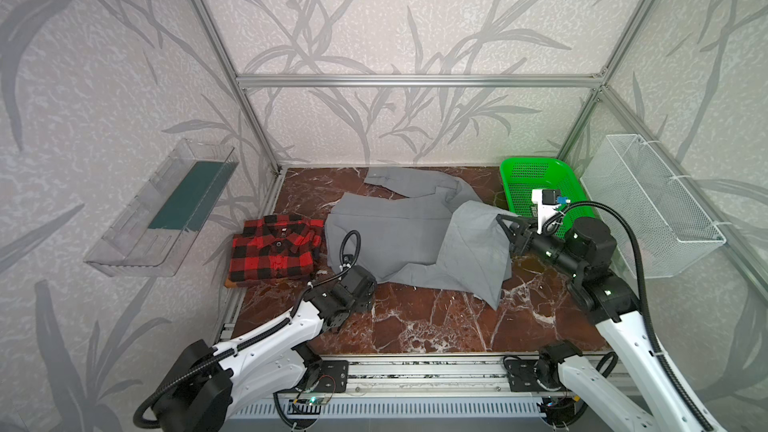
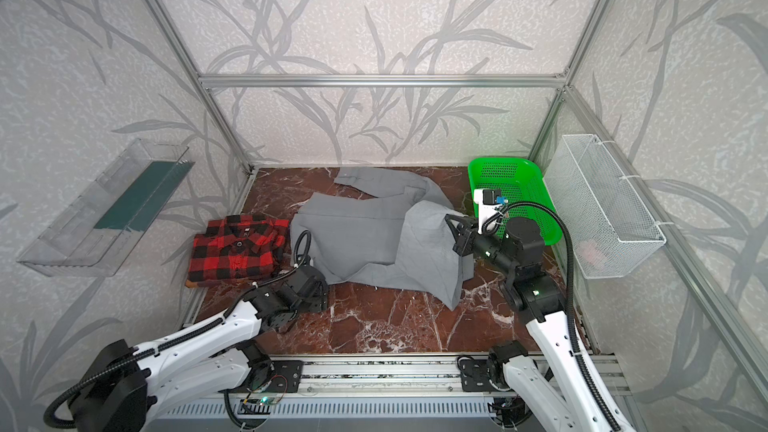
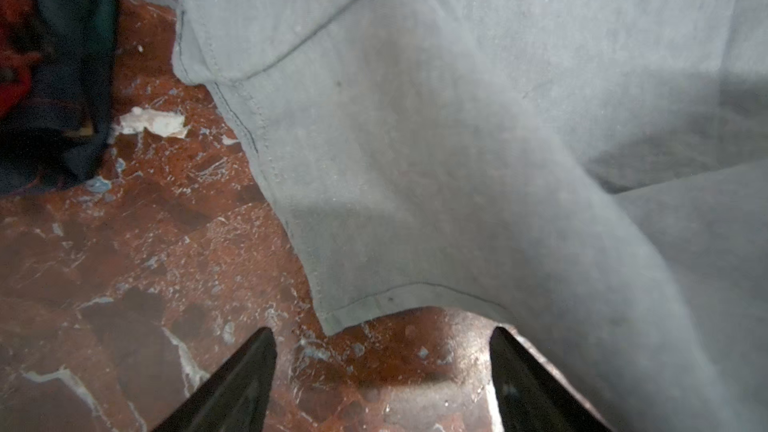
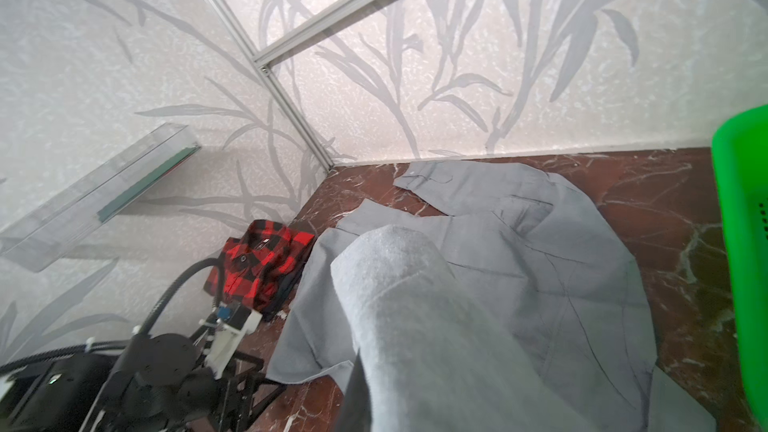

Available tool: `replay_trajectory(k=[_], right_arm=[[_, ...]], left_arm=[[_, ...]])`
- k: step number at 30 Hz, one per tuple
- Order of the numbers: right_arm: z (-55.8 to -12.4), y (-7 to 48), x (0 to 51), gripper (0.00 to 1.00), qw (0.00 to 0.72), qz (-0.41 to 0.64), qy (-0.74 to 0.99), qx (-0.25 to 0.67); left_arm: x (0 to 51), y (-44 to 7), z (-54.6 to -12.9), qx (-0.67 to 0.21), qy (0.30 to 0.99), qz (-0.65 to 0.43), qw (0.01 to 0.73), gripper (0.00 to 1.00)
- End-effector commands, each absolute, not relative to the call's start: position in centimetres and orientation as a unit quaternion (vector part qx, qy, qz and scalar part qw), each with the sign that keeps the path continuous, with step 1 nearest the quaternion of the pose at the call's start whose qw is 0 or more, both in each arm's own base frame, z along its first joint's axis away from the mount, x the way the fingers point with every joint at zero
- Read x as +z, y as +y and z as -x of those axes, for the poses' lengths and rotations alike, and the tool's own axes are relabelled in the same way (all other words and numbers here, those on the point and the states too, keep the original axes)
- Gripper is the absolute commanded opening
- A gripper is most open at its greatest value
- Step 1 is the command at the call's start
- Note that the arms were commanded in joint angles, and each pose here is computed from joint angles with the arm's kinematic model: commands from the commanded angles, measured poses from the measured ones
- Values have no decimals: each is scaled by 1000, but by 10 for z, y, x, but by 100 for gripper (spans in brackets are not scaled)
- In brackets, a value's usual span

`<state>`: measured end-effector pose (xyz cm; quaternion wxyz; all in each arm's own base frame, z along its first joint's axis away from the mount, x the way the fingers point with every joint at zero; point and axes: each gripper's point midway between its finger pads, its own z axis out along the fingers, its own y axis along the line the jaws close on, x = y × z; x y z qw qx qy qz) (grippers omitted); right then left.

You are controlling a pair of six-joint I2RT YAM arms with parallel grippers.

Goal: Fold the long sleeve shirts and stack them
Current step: 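Grasp the sleeve with the right gripper and drag it toward the robot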

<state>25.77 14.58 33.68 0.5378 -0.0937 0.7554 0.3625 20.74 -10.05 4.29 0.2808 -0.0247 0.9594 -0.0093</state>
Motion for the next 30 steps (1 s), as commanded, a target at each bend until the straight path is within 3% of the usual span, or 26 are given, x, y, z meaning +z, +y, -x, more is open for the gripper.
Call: replay_trajectory(k=[1,10,19,22,30], right_arm=[[-227,155,351,0,529,135,747,379],[-194,150,356,0,520,162,751,374],[-167,151,340,0,498,171,751,398],[-164,151,335,0,497,176,751,398],[-162,155,339,0,489,186,749,406]], left_arm=[[50,-99,-215,18,953,22,300,82],[51,-88,-220,100,953,21,286,83],[33,-69,-183,156,970,54,177,80],[38,-58,-184,189,961,81,183,80],[28,-77,-203,167,962,79,200,78]])
